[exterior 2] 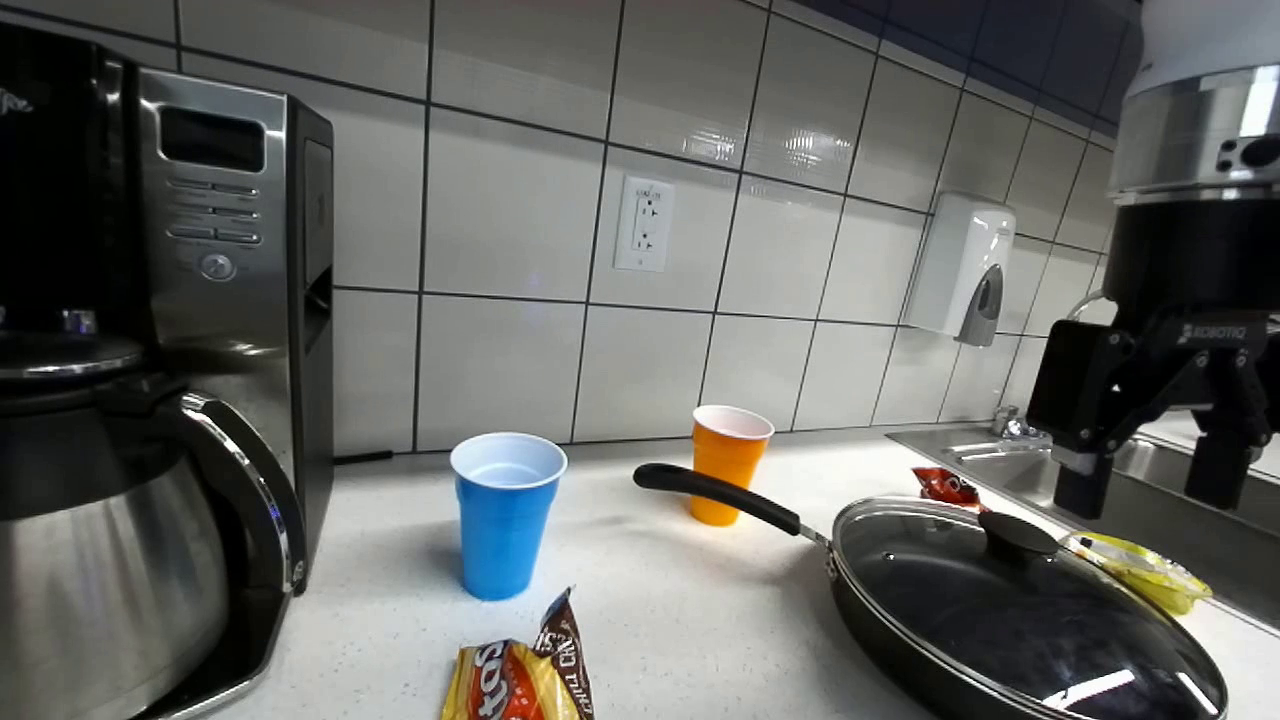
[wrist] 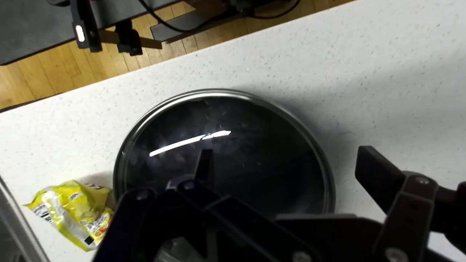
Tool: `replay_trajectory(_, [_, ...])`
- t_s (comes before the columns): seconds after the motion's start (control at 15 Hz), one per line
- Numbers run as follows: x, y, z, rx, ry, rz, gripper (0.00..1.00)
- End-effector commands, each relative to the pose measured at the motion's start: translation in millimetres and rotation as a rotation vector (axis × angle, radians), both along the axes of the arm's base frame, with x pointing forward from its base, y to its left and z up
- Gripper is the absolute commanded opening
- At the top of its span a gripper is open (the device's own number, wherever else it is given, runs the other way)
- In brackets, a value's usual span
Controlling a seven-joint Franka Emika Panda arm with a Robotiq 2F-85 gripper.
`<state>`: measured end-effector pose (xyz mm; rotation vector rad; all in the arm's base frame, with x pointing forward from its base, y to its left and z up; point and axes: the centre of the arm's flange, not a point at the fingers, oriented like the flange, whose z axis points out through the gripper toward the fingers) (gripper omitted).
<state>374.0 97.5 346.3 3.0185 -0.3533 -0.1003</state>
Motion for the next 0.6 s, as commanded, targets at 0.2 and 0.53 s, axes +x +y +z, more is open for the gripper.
replay_trajectory(0.2, [28.0,-63.5,-23.4,-0.012,-0.088,-0.073,1.00])
replay_trajectory(0.53, [38.6,-93.5,-36.1,0.032,-0.126,-0.074,1.00])
